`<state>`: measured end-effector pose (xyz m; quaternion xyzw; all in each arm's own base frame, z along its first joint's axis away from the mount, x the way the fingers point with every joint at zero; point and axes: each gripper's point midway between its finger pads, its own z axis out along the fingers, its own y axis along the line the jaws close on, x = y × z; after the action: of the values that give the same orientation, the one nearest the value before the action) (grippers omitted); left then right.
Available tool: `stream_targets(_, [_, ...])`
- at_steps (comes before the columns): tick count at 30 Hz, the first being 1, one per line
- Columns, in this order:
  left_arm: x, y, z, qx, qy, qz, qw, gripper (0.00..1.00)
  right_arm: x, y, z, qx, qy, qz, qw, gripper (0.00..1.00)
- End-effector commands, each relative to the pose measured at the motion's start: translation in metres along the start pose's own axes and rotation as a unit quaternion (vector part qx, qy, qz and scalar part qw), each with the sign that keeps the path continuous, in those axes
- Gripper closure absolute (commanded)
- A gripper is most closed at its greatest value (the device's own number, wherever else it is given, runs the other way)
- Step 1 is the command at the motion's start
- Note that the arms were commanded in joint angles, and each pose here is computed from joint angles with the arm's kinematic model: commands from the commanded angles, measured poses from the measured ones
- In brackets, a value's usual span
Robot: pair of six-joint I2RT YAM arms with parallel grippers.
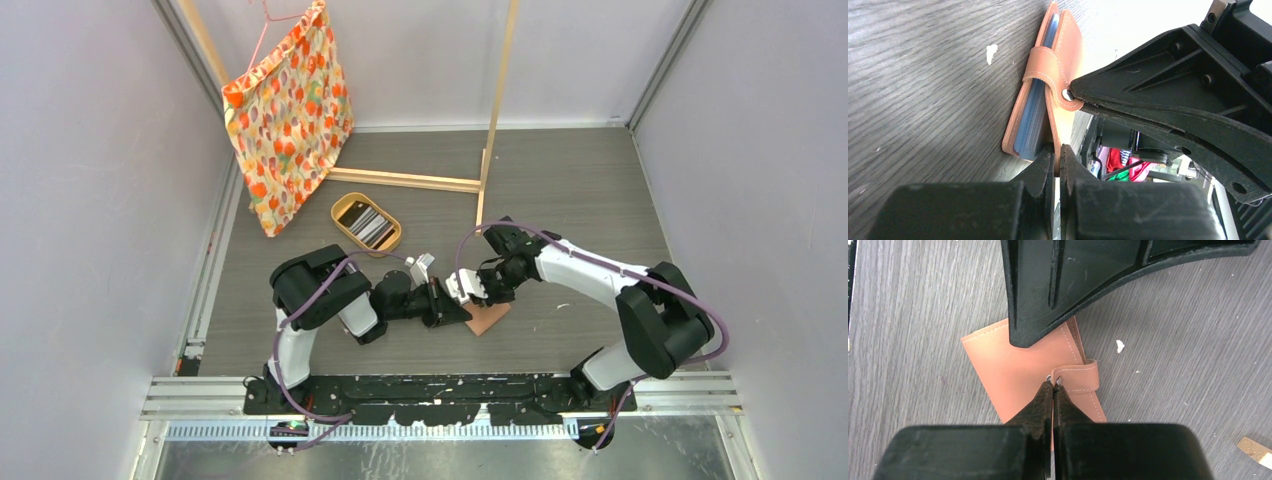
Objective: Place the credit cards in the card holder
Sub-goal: Close the card holder at the center of the board.
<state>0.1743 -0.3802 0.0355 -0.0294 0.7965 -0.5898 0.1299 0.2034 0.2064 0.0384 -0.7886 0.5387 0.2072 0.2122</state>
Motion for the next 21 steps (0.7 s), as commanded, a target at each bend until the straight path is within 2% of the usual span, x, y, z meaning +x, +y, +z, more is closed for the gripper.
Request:
stream_targets(1, [-0.008, 0.005, 0.003, -0.003, -0.019, 0.003, 1.000, 1.00, 0.008, 0.018, 0.004, -0.024, 0.022, -0.021, 0.999, 0.99])
stream_targets(14, [-0.008, 0.007, 0.003, -0.004, -0.020, 0.000, 1.000, 1.00, 0.030, 0.048, 0.010, -0.057, 0.062, -0.066, 0.994, 0.99])
stream_targets(21, [-0.008, 0.008, 0.003, -0.003, -0.020, 0.000, 1.000, 1.00, 0.026, 0.049, 0.014, -0.060, 0.064, -0.067, 0.994, 0.96])
